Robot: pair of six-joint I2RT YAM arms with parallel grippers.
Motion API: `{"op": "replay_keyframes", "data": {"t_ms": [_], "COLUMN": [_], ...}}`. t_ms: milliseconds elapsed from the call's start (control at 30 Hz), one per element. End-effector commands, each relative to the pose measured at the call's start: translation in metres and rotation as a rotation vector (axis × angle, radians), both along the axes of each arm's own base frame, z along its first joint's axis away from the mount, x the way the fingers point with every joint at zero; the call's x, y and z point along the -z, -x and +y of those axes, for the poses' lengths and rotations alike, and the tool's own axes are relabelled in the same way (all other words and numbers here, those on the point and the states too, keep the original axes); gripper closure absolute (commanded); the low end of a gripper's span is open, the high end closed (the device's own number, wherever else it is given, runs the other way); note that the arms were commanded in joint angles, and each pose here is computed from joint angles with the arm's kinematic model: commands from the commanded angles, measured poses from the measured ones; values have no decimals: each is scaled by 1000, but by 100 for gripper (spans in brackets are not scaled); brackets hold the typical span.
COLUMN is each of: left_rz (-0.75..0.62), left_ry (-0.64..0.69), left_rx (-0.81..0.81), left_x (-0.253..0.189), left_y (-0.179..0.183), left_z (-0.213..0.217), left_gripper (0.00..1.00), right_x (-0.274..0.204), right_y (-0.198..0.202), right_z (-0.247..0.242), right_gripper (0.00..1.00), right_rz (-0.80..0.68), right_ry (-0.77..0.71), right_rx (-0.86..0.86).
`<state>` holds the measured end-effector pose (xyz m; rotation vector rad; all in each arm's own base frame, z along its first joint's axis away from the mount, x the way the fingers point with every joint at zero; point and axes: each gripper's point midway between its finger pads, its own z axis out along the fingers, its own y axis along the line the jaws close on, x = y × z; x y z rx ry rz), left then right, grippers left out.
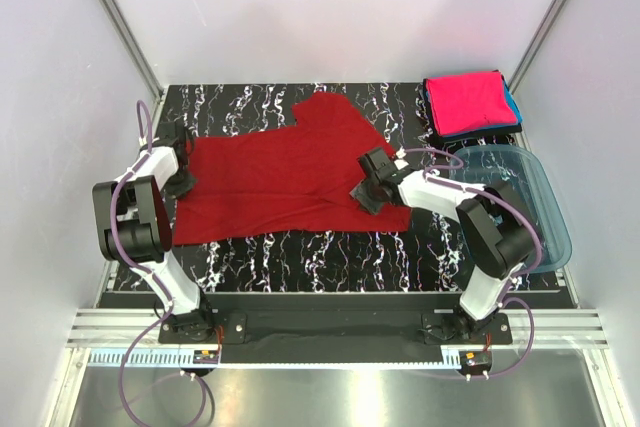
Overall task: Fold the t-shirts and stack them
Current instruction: Fold the tshirt
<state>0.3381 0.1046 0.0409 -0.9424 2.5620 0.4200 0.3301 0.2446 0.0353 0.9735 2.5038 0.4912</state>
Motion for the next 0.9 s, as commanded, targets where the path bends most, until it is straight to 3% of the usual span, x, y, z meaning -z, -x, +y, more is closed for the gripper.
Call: {"op": "replay_keyframes", "data": {"t_ms": [0,200,400,533,867], "left_rz": [-31,-26,-29,-37,-39], "left_ry": [-11,-6,-3,7,11], "left_rx": [5,5,-1,-2,-3], "left_x": [-7,-5,-5,-5,-5], "left_y": [-12,-12,-11,-12,-12], "left_z": [6,5,4,3,2], "left_gripper": [100,100,100,100,100], "right_x": [-9,-7,-10,-18,-40], "right_y": [-15,-16,-29,-37,-59], "right_z": [6,6,15,19,39], "right_gripper": [57,59,71,100,100], "right_rz": [-53,-58,-79,-119,-227], "right_ry": [4,26,21,14,-11], "right_rx": [32,46,25,16,-88]}}
